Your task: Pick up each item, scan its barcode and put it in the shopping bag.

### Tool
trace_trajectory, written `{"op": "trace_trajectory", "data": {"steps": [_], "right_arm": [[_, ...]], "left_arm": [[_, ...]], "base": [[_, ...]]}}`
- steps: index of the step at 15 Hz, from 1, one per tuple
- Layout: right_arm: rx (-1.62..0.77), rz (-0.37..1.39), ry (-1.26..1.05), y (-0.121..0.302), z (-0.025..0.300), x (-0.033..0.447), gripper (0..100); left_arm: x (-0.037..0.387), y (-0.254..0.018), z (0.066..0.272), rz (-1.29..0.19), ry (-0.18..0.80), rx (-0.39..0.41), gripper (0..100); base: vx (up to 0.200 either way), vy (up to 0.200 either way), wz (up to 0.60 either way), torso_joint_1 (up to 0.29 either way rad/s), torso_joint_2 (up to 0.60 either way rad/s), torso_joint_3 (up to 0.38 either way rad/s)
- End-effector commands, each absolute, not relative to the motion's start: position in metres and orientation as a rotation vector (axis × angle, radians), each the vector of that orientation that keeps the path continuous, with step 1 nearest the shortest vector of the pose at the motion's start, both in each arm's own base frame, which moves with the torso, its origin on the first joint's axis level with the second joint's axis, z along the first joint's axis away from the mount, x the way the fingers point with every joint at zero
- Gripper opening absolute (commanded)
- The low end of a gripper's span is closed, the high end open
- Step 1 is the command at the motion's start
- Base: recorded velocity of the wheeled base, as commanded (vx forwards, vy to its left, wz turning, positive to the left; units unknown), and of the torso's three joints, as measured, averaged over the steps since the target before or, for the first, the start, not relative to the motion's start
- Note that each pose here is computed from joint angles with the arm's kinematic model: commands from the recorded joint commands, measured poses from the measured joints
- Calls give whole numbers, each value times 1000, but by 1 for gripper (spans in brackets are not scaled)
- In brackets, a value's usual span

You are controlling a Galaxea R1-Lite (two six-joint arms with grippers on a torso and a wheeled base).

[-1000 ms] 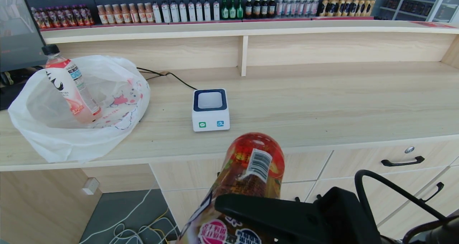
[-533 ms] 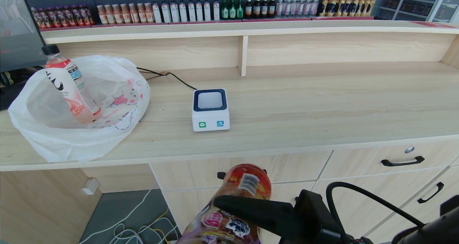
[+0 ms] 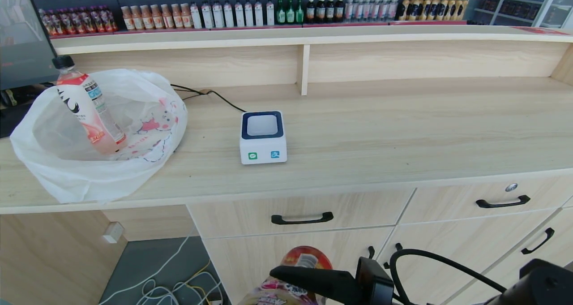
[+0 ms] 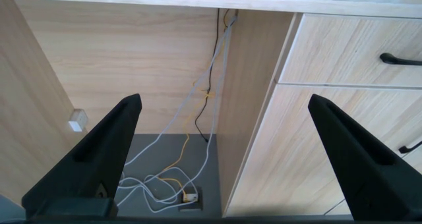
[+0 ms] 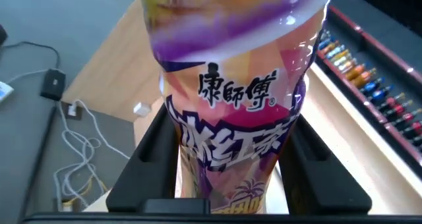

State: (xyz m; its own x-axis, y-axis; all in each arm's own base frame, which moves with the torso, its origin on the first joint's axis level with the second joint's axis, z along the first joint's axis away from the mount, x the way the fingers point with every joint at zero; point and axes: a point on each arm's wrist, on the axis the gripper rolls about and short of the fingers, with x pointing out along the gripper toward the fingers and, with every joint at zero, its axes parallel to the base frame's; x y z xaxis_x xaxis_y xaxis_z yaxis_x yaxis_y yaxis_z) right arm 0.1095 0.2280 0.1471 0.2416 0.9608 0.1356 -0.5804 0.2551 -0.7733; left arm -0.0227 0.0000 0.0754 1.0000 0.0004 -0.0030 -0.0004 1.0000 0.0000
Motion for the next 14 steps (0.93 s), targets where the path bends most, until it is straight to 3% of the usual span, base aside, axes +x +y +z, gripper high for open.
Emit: {"op": "trace_trajectory", "data": {"steps": [1,6,8,14], "right_arm": [[-642,1183,-683,225,148,106,0],[-456,1239,-573,241,150,111,0],[-395,1189,-527,240,153,131,0],[148,931,-391,265,202,171,0]], "left_arm": [[-23,0,75,0,3,0,100],[-23,0,75,0,3,0,100],[-23,0,75,0,3,0,100],[-23,0,75,0,3,0,100]], "base": [[0,0,0,0,0,0],[0,0,0,0,0,0],[0,0,0,0,0,0],[0,0,0,0,0,0]]}}
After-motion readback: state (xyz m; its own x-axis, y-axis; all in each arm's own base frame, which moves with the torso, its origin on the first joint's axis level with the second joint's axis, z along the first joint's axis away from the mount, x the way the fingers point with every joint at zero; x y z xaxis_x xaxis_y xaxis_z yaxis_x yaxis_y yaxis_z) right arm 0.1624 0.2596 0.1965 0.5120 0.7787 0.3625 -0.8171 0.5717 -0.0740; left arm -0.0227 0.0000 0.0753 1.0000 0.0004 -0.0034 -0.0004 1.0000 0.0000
